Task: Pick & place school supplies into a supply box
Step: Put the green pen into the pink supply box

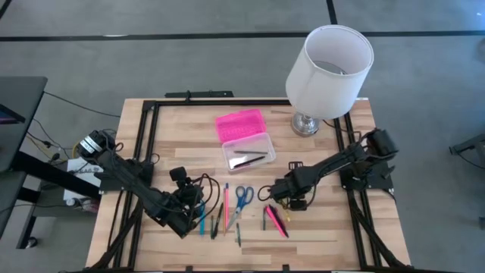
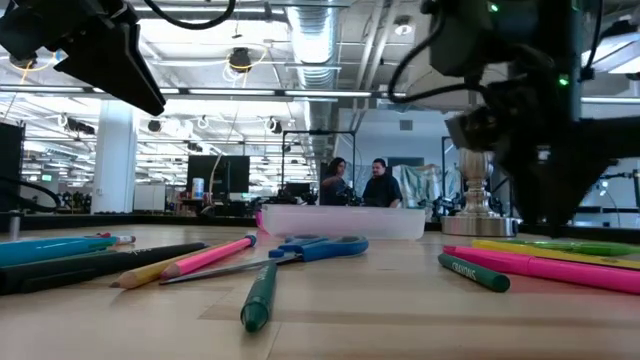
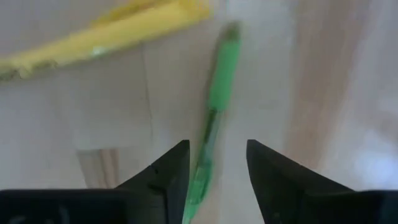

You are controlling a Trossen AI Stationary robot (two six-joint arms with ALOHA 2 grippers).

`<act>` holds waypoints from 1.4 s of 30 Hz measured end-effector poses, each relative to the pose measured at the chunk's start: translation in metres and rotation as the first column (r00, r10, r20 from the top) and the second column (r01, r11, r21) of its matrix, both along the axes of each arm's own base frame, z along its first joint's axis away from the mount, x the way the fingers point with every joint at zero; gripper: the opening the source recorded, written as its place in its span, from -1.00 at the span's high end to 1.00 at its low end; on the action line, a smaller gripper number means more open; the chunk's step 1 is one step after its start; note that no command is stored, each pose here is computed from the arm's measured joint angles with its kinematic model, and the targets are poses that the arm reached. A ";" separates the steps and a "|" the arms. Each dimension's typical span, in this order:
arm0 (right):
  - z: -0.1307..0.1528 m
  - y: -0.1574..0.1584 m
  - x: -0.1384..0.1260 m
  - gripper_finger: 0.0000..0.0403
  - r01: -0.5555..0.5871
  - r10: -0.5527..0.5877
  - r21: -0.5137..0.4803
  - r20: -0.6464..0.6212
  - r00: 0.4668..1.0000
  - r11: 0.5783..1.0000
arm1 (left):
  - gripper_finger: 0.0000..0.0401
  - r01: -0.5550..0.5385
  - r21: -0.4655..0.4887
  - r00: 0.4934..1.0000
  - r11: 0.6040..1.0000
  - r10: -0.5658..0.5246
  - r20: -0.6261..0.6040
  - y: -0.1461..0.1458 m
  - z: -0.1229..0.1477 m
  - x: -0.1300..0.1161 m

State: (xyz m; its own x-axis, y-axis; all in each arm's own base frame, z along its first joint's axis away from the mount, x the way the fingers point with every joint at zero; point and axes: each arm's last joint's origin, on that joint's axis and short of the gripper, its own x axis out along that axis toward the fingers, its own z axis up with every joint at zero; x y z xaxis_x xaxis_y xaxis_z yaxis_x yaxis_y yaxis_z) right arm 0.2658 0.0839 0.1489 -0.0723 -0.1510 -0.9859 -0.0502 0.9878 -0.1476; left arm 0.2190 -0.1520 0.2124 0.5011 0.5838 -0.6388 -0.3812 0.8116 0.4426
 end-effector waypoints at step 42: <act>-0.021 -0.014 -0.028 0.91 0.073 -0.083 0.089 0.121 0.989 0.993 | 0.31 -0.014 -0.021 1.000 1.000 0.015 0.021 -0.001 0.000 0.001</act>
